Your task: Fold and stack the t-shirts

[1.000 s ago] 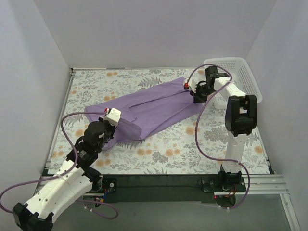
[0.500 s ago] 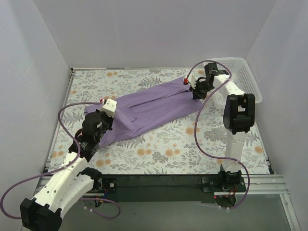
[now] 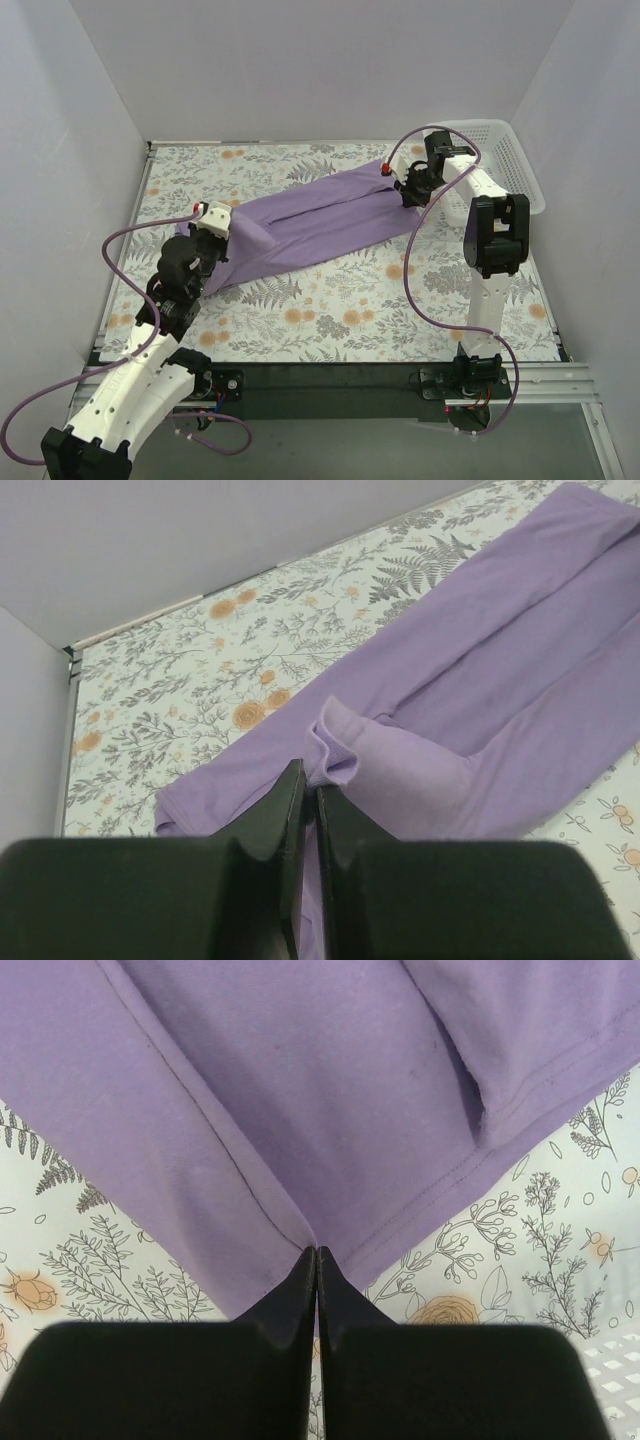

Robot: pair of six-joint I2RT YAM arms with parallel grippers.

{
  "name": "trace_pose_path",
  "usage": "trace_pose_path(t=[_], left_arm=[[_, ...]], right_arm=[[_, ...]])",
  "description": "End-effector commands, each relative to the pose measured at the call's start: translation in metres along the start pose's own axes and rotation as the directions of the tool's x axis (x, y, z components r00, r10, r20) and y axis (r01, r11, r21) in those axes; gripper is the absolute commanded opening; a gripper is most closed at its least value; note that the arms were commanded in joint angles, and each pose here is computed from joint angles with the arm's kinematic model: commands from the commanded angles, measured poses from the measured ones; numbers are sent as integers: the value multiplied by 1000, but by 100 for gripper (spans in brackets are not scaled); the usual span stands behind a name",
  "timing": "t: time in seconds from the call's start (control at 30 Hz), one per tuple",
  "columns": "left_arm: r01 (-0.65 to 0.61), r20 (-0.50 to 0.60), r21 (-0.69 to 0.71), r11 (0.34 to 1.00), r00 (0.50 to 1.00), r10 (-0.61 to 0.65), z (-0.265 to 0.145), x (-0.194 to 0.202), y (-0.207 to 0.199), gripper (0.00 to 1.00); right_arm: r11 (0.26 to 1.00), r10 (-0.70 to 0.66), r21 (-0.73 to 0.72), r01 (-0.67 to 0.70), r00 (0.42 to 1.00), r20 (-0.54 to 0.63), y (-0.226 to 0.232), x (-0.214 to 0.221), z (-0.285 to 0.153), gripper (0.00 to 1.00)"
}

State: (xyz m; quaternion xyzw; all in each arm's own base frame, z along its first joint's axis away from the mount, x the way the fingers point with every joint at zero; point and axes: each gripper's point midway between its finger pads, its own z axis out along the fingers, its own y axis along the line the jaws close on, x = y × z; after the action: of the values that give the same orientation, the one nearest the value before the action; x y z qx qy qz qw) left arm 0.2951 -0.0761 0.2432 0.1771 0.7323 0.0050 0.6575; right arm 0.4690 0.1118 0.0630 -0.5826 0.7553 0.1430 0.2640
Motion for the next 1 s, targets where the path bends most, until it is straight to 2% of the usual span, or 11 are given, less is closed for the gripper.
trace_pose_path(t=[0.0,0.67,0.97], left_arm=[[-9,30,-66,998,1000,11,0,-8,15,0],[-42,33,-99,994,998,45,31,-13,29,0],[-36,34,-101,994,999,39,29,-11,31,0]], right_arm=[[999,6,36,-7,1000,8,-10,-6,-10,1],[998,42,56,-43,999,16,-23,-10,-7,1],[996,58,64,-60,998,25,-34,-14,0,1]])
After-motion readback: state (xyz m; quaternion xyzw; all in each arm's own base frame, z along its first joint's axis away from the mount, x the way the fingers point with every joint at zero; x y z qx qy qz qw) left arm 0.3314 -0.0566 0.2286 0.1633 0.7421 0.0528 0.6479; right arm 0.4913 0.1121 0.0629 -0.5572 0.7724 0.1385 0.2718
